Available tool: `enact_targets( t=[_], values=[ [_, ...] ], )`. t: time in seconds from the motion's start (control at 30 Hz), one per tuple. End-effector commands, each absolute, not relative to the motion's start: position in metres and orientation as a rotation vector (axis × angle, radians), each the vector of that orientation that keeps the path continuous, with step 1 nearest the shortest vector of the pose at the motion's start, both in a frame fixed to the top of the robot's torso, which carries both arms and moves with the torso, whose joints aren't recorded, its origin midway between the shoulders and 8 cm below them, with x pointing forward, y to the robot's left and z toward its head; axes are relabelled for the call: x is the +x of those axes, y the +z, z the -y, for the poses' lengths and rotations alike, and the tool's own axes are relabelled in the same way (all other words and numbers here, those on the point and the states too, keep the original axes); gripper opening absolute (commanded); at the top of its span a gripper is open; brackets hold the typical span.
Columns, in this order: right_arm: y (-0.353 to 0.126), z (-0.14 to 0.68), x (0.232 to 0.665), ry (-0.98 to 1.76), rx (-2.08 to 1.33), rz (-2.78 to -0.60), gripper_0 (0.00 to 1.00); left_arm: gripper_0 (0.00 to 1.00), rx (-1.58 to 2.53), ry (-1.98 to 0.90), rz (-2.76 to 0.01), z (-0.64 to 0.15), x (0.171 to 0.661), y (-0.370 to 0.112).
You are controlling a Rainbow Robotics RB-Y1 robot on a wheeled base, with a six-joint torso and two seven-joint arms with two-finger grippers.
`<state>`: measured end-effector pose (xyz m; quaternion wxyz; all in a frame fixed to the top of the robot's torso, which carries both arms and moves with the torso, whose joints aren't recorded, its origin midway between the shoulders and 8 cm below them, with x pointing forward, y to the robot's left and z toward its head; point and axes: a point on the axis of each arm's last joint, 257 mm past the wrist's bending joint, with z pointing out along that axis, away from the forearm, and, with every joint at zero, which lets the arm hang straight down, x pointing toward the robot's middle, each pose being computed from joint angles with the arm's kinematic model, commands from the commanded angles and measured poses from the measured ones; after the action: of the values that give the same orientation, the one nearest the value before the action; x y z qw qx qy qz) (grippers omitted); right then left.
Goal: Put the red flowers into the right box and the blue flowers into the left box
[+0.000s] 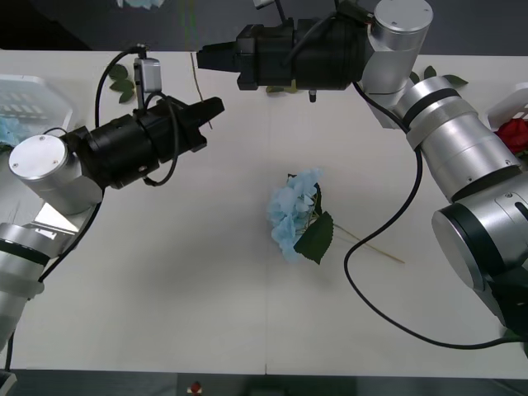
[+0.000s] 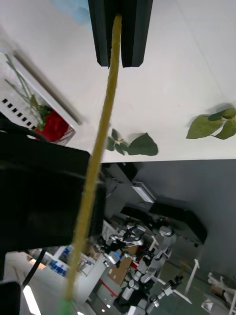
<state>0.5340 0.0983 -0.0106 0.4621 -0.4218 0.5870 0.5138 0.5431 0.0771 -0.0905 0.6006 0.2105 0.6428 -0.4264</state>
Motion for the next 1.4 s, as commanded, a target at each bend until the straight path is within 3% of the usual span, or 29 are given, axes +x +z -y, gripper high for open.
enact_targets(
  t=[0.03, 0.4, 0.6, 0.83, 1.1, 1.4],
  values=[
    [-0.004, -0.109, 0.531, 1.223, -1.079, -1.412, 0.70, 0.00, 0.487, -1.042, -1.500, -0.120, 0.537, -0.057],
    [-0.012, -0.086, 0.533, 1.179, -1.136, -1.445, 0.78, 0.00, 0.441, -0.989, -1.664, -0.253, 0.506, -0.051],
    [-0.037, -0.055, 0.529, 1.072, -1.282, -1.533, 0.77, 0.00, 0.320, -0.631, -1.767, -0.389, 0.497, -0.055],
    [-0.099, 0.017, 0.531, 0.763, -1.518, -1.703, 0.78, 0.00, 0.149, -0.192, -1.887, -0.539, 0.483, -0.078],
    [-0.137, 0.098, 0.537, 0.381, -1.693, -1.824, 0.78, 0.00, 0.063, 0.109, -1.938, -0.608, 0.485, -0.118],
    [-0.180, 0.162, 0.514, 0.161, -1.739, -2.028, 0.78, 0.00, -0.006, 0.199, -1.937, -0.629, 0.492, -0.154]
  ],
)
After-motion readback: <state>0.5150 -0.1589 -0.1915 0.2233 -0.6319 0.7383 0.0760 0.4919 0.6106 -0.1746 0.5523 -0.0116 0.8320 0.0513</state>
